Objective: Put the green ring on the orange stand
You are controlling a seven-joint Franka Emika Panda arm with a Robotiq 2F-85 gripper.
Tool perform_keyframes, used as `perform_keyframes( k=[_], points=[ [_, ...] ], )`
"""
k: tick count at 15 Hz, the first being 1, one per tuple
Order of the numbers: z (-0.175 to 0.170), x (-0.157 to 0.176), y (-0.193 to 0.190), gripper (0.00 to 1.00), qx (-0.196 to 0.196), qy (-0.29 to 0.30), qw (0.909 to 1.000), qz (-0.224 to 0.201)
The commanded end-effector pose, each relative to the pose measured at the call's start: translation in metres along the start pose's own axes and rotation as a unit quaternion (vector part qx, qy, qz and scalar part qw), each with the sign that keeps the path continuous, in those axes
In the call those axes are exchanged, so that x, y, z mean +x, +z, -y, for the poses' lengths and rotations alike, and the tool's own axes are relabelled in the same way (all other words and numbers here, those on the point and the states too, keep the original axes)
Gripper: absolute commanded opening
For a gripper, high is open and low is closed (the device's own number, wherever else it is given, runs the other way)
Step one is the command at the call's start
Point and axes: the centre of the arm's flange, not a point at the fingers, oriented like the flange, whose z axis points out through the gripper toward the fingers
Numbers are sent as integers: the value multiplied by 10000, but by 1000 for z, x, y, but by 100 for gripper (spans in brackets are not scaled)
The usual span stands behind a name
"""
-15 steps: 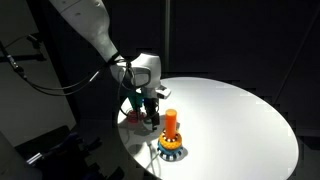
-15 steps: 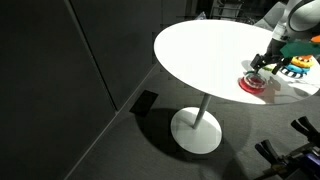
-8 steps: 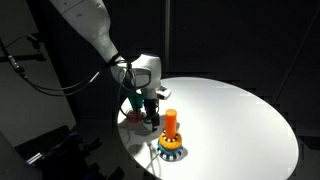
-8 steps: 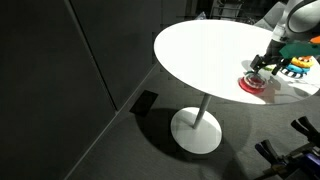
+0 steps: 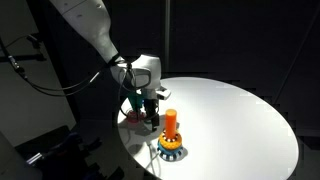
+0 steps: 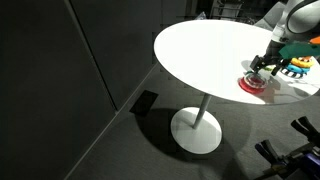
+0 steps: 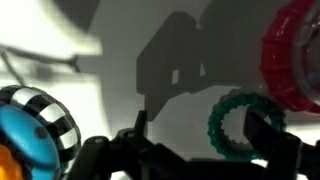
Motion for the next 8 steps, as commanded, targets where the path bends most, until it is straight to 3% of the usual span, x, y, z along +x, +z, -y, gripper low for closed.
perform_keyframes(
  k=[1, 5, 8],
  points=[
    [1, 8, -3, 71, -72, 86, 9999, 25],
    [3, 9, -6, 58, -71, 71, 9999, -6],
    [3, 9, -7, 32, -70, 86, 9999, -16]
  ],
)
